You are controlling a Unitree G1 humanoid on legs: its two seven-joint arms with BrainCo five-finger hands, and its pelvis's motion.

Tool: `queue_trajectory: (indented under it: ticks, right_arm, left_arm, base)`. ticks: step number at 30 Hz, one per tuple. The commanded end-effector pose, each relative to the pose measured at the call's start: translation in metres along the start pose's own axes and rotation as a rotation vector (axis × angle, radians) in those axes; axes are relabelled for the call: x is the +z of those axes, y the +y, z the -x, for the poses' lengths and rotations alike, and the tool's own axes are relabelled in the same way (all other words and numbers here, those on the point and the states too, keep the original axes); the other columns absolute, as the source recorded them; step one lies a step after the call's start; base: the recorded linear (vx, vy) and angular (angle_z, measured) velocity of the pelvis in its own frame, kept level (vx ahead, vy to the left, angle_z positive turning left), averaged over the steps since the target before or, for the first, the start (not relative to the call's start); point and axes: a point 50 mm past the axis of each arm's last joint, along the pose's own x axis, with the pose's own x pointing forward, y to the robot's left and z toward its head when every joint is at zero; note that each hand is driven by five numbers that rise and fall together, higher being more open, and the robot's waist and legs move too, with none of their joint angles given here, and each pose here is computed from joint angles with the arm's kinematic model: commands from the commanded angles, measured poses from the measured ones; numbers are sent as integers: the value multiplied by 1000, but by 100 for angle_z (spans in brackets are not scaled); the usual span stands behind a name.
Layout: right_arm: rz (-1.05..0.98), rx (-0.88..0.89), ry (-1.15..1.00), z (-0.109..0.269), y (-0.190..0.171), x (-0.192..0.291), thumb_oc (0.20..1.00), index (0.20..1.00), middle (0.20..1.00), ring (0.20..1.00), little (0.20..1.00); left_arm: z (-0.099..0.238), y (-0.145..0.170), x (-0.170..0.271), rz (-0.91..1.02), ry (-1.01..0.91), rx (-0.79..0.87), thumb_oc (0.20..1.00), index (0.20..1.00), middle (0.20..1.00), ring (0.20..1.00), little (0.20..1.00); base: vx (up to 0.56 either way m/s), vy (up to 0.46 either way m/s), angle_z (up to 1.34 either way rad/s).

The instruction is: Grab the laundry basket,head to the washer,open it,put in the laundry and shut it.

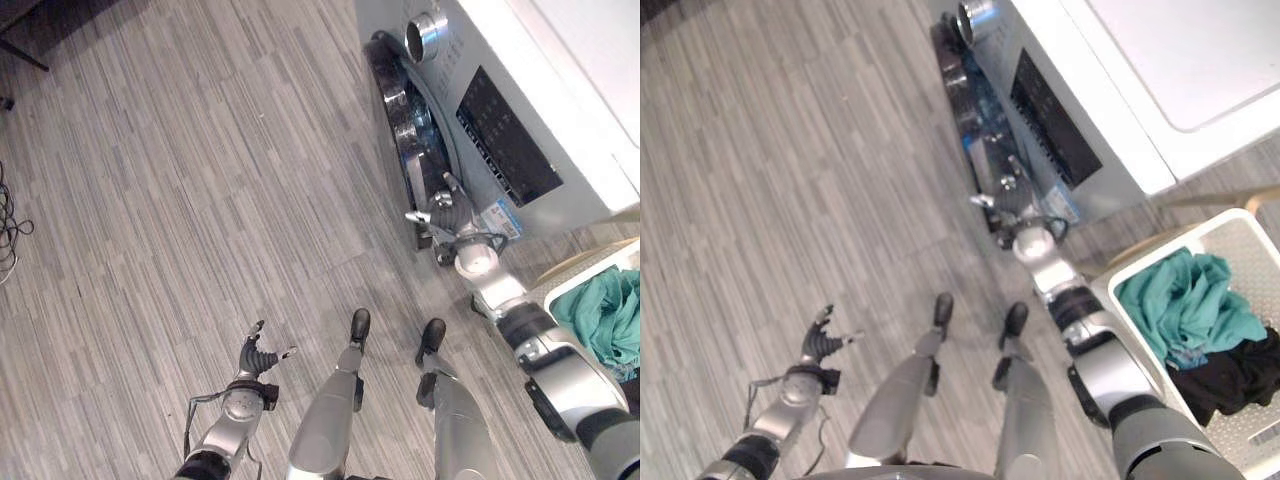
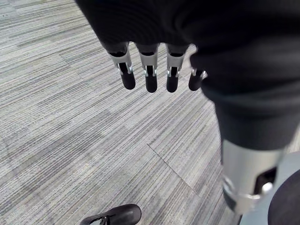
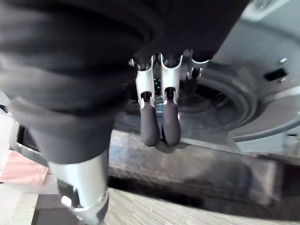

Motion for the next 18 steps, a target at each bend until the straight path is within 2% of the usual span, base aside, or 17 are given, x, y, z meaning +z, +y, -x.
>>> queue_trajectory:
  ticks: [1,2,5,8,9,12,18]
  right_arm:
    - [-214,195,-277,-2,66,93,1000,1000,1000,1000,1000]
    - [-214,195,-278,-2,66,94,1000,1000,1000,1000,1000]
    - [-299,282,-438,5,90,154,1000,1000,1000,1000,1000]
    - [-296,315,-552,11,92,187,1000,1000,1000,1000,1000]
    - [-321,293,-591,11,83,196,1000,1000,1000,1000,1000]
    - [-305,271,-618,10,70,197,1000,1000,1000,1000,1000]
    - [-144,241,-530,-4,44,158,1000,1000,1000,1000,1000]
  left_arm:
    - [-11,5,23,2,-73,28,1000,1000,1000,1000,1000]
    - [-12,5,23,2,-73,28,1000,1000,1000,1000,1000]
    - [-18,3,34,-28,-109,9,1000,1000,1000,1000,1000]
    - [-20,4,37,-60,-124,-1,1000,1000,1000,1000,1000]
    - [-20,7,37,-56,-123,11,1000,1000,1000,1000,1000]
    - [-20,13,31,-36,-98,29,1000,1000,1000,1000,1000]
    - [-21,20,45,-35,-150,45,1000,1000,1000,1000,1000]
  base:
    - [13,-20,22]
    - [23,-55,27]
    - [18,-102,42]
    - [136,-148,72]
    - [79,-110,91]
    - [53,-52,84]
    - [-7,-23,63]
